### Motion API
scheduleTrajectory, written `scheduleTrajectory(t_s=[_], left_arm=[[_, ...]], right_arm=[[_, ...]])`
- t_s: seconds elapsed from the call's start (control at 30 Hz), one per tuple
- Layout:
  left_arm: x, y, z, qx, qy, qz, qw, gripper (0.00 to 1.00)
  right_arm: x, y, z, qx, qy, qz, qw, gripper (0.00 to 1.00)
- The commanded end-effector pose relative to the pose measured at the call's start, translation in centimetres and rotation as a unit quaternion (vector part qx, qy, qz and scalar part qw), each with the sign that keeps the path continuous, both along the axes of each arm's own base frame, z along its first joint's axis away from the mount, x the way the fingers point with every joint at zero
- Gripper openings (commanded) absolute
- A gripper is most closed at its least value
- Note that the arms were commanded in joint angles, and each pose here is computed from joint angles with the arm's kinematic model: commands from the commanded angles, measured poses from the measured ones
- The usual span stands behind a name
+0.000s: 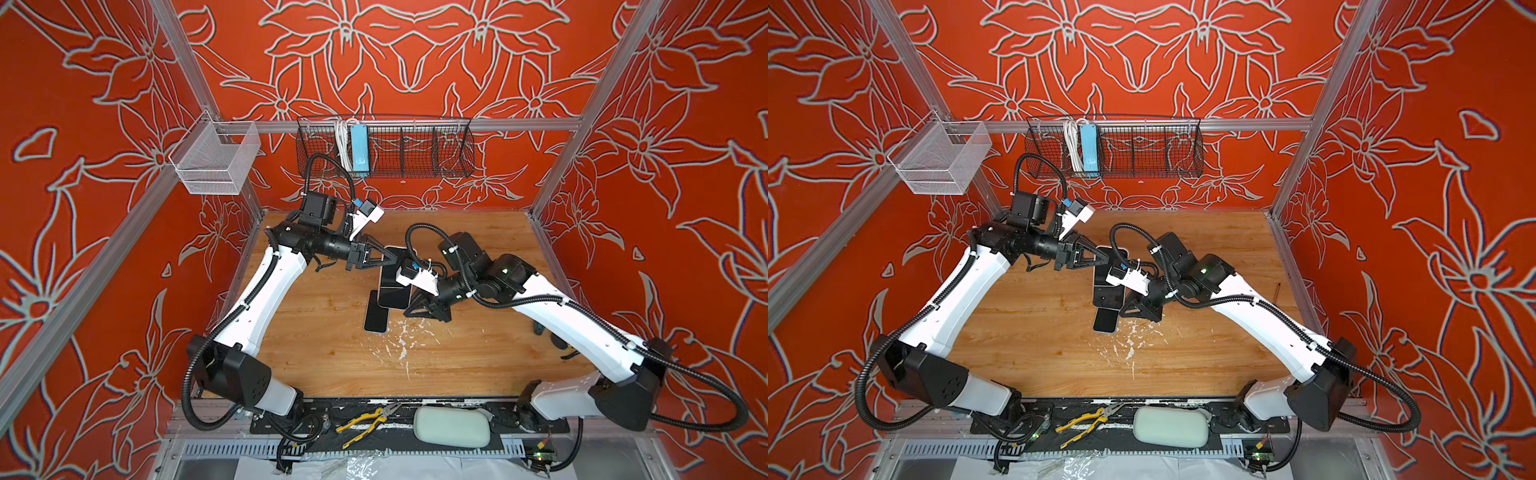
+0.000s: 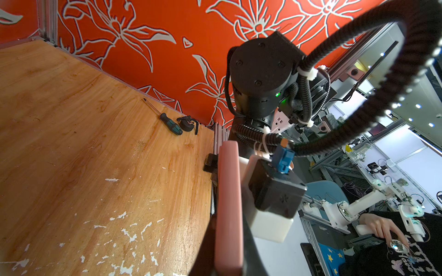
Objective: Take the phone out of the phone case
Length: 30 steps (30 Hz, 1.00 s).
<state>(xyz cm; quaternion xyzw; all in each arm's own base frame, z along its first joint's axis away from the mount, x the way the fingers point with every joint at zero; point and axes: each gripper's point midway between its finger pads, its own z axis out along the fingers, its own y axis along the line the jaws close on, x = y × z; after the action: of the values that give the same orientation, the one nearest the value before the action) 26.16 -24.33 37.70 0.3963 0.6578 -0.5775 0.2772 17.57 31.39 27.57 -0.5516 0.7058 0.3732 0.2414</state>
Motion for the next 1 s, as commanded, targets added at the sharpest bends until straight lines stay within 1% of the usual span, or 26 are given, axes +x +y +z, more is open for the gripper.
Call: scheduleTrajectory(t_s=[0.0,0.1,0.4,0.6,0.87,0.97], left_arm=[[0.3,-0.6,-0.3,-0.006,-0.019,-0.010,1.000,0.00],[0.2,-0.6,-0.2,-0.006,-0.021,-0.010,1.000,0.00],[0.2,-0.5,0.0,-0.003,-0.029,-0.005,1.000,0.00],[1.4,-0.7,-0.2,0.003,-0.028,0.010,1.000,0.00],[2.7,-1.5,-1.0,-0.014,0.001,-0.009,1.000,0.00],[2.9,-1.7,-1.1,-0.015,-0.003,-0.010,1.000,0.00]], right_arm=[[-0.3,1.6,3.9,0.069,-0.032,0.033,0.997,0.27],[-0.2,1.6,4.0,0.074,-0.028,0.031,0.996,0.28],[-0.6,1.5,4.3,0.079,-0.021,0.039,0.996,0.13],[-1.4,1.4,4.8,0.084,-0.009,0.051,0.995,0.12],[-2.7,1.9,6.0,0.097,-0.009,0.075,0.992,0.12],[-3.1,2.4,6.1,0.098,-0.010,0.085,0.992,0.12]])
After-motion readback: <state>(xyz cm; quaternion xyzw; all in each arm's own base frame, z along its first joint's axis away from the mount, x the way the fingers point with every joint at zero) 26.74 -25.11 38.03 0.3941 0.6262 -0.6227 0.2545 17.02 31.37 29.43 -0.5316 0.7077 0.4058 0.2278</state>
